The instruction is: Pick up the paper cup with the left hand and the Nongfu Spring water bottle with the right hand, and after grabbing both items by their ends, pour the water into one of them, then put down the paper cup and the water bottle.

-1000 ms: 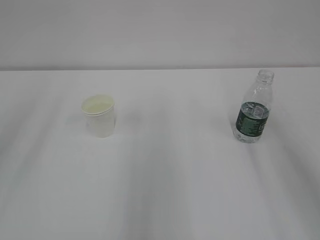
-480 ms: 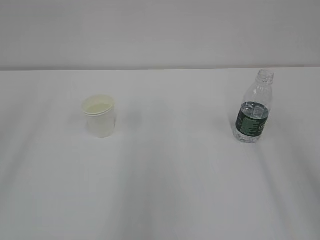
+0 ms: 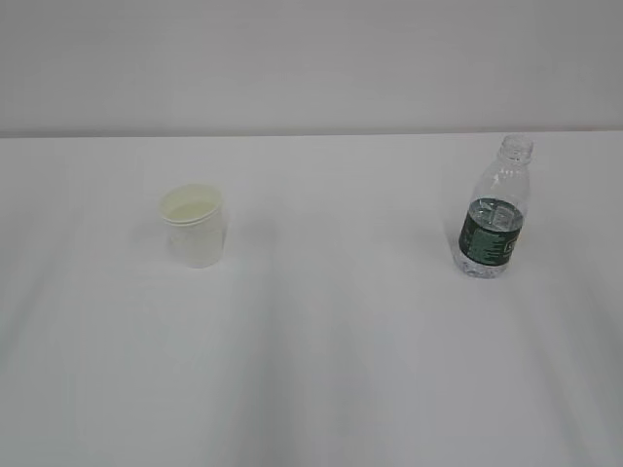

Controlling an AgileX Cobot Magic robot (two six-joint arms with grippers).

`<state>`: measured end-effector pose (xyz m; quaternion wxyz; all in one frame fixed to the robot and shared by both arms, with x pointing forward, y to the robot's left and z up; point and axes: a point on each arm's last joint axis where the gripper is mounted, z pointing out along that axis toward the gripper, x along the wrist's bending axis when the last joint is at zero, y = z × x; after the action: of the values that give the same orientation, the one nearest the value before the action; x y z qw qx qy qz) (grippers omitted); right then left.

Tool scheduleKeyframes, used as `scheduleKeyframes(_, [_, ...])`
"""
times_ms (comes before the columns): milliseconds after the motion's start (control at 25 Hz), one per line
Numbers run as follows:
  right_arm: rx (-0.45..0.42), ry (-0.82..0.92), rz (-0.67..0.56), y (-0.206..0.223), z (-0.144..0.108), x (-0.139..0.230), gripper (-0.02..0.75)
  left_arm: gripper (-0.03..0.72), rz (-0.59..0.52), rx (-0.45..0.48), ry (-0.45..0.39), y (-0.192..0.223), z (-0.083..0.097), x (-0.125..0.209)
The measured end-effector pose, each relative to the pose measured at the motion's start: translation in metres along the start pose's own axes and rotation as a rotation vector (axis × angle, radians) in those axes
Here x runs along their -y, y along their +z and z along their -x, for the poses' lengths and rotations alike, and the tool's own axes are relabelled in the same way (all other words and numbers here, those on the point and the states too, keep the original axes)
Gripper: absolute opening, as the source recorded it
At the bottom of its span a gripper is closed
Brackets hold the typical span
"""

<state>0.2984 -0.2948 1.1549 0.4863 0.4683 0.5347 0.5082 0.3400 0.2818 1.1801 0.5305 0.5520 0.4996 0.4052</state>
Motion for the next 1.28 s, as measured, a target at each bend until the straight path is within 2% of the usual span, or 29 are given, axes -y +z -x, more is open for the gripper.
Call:
scheduleKeyframes(360, [0.012,0.005,-0.040,-0.024,0.002,0.007,0.573,0.557,-0.041,-0.021,-0.017,-0.034,-0.005,0.007])
scheduleKeyframes(600, [-0.003,0.041,-0.019,-0.042,0.001,0.008,0.573,0.555,-0.063,-0.033,-0.031,-0.061,-0.008,0.015])
scheduleKeyframes(920, [-0.024,0.076,-0.148,-0.061,0.000,0.025,0.573,0.533,-0.142,-0.057,-0.047,-0.092,-0.013,0.032])
scheduleKeyframes(1280, [-0.041,0.093,-0.282,-0.073,-0.002,0.040,0.573,0.515,-0.209,-0.076,-0.054,-0.109,-0.016,0.045])
